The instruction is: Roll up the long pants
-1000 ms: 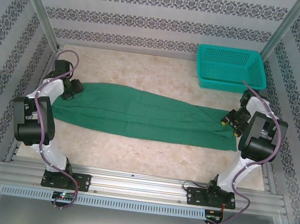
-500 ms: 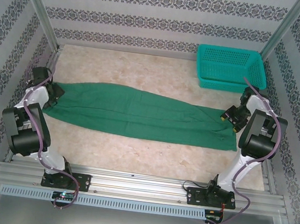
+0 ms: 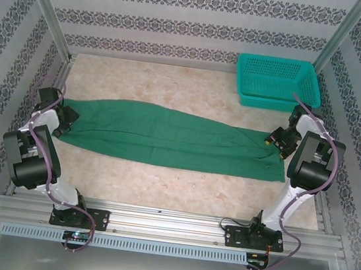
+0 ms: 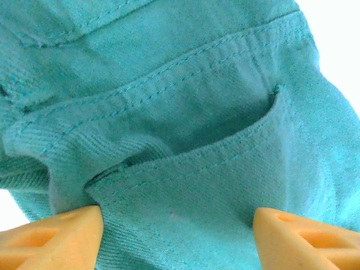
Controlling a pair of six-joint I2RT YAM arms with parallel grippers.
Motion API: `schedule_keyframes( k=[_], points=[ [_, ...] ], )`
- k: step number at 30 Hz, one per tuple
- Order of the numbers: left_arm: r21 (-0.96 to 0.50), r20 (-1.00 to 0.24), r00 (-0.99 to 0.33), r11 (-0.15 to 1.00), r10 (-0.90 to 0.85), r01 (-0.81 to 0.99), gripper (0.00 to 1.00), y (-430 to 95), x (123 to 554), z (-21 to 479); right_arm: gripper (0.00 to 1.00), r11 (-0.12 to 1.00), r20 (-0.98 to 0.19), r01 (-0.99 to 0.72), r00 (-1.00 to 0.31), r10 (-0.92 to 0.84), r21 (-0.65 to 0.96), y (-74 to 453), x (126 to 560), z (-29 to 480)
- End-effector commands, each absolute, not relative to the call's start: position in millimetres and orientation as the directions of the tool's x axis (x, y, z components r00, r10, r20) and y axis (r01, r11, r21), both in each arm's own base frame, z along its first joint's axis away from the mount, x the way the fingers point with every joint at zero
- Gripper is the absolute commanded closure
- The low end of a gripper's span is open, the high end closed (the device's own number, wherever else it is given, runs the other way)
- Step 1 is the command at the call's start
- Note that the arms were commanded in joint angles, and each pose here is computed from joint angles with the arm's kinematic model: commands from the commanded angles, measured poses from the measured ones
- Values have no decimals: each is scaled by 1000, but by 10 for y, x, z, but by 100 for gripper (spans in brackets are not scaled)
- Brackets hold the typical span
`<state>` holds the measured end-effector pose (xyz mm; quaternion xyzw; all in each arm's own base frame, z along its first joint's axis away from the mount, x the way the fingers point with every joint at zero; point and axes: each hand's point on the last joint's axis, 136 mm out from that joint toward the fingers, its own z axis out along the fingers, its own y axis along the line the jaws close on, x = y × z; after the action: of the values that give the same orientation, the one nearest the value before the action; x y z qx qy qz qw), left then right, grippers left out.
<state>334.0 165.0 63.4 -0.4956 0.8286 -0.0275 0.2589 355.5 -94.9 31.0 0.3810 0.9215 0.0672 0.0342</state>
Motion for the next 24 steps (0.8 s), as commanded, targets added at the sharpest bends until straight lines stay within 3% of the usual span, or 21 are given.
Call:
schedule_keyframes(
  k=[1, 9, 24],
  points=[
    [-372, -439, -324, 497, -838, -784, 28, 1596, 3275, 885, 40, 686, -1, 706, -697, 717, 175, -932, 3595, 320],
    [-344, -457, -324, 500, -829, -795, 26, 1536, 3032, 916, 40, 693, 22, 698, -707, 707, 180, -849, 3584, 219],
    [-327, -400, -345, 484, -849, -812, 27, 1592, 3204, 578, 40, 687, 13, 701, -702, 712, 190, -857, 3647, 260]
  ],
)
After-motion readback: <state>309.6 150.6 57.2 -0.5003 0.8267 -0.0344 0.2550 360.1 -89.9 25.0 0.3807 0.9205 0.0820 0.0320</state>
